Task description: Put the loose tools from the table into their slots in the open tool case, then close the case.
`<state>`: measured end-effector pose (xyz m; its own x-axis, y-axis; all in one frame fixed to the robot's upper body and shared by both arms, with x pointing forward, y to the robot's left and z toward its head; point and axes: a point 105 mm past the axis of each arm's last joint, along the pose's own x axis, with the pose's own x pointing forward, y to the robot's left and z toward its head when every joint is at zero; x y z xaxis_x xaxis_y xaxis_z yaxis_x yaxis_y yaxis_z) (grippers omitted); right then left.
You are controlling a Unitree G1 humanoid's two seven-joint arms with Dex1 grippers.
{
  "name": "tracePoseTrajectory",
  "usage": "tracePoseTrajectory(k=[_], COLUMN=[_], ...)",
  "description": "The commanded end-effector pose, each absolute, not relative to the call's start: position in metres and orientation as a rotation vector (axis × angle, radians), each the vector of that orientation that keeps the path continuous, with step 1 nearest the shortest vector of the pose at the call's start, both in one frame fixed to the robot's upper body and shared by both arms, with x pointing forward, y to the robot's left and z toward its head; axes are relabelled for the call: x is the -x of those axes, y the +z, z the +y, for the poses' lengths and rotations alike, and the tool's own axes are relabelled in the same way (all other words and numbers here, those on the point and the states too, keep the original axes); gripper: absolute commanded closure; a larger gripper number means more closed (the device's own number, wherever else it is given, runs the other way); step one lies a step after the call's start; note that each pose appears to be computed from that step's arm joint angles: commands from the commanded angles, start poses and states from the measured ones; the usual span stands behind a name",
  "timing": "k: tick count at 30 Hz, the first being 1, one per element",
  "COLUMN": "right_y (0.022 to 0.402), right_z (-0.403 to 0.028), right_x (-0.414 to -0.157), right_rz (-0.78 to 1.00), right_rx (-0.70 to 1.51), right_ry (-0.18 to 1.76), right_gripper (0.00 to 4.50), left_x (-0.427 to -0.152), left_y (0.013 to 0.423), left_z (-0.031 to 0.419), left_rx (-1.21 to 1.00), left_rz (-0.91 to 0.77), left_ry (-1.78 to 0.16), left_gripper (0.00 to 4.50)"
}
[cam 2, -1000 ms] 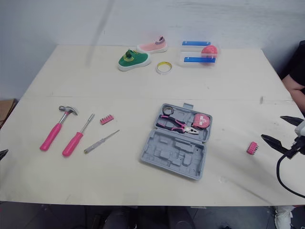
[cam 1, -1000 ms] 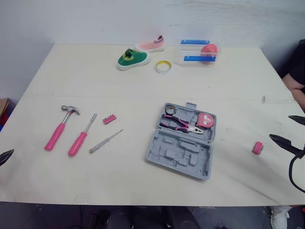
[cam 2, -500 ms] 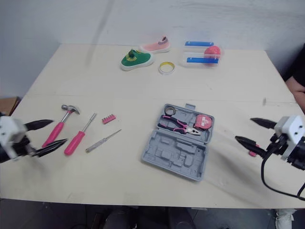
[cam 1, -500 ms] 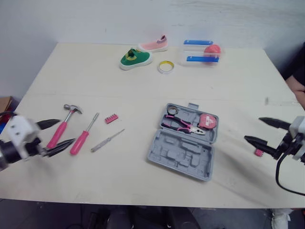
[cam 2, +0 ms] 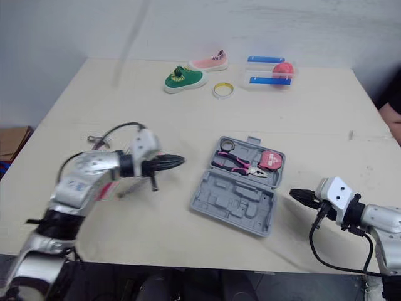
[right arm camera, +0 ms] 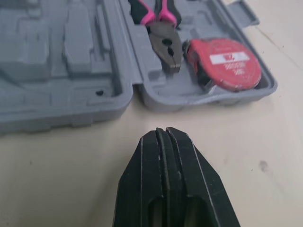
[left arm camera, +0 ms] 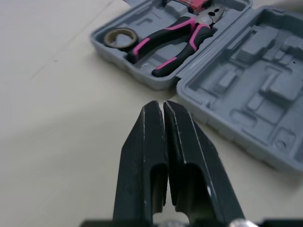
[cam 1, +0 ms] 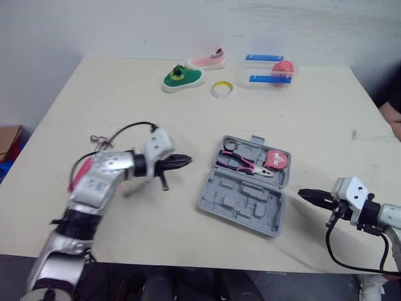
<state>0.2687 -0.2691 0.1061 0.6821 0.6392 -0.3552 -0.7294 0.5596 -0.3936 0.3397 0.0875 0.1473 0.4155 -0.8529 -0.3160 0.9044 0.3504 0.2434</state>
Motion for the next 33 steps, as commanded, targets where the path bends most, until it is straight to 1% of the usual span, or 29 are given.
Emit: tracePoseTrajectory(k=[1, 7, 15, 21, 23, 25, 27, 30, 33], right_y=[0.102, 0.092, 0.089, 0.097, 0.102, 0.103, 0.104, 0.107, 0.106], right_z=[-0.266, -0.257, -0.241, -0.229, -0.217, -0.209, -0.205, -0.192, -0.18], right_x=[-0.271, -0.277, -0.285, -0.293, -0.291, -0.29, -0.292, -0.294, -0.295], right_rz=[0.168, 0.186, 0.17, 0.129, 0.097, 0.086, 0.076, 0.049, 0.03], right_rx=[0.572, 0.574, 0.574, 0.609, 0.582, 0.6, 0.616, 0.628, 0.636], right_ry=[0.794, 0.771, 0.787, 0.832, 0.902, 0.967, 0.985, 1.043, 1.095], right_gripper=[4.5, 4.5, 4.5, 4.5, 4.5, 4.5, 4.5, 4.5, 4.5], left_x=[-0.35, -0.362, -0.368, -0.355, -0.346, -0.338, -0.334, -0.327, -0.312], left_y=[0.136, 0.122, 0.114, 0.109, 0.105, 0.102, 0.103, 0.111, 0.109], left_z=[0.079, 0.063, 0.047, 0.045, 0.053, 0.063, 0.068, 0.08, 0.089], left_rx=[-0.496, -0.516, -0.485, -0.445, -0.475, -0.473, -0.456, -0.521, -0.533], left_rz=[0.162, 0.173, 0.157, 0.136, 0.135, 0.127, 0.115, 0.048, 0.083], left_ry=[-1.129, -1.109, -1.12, -1.181, -1.202, -1.197, -1.18, -1.139, -1.158], left_gripper=[4.46, 4.46, 4.46, 4.46, 4.46, 4.46, 4.46, 4.46, 4.46])
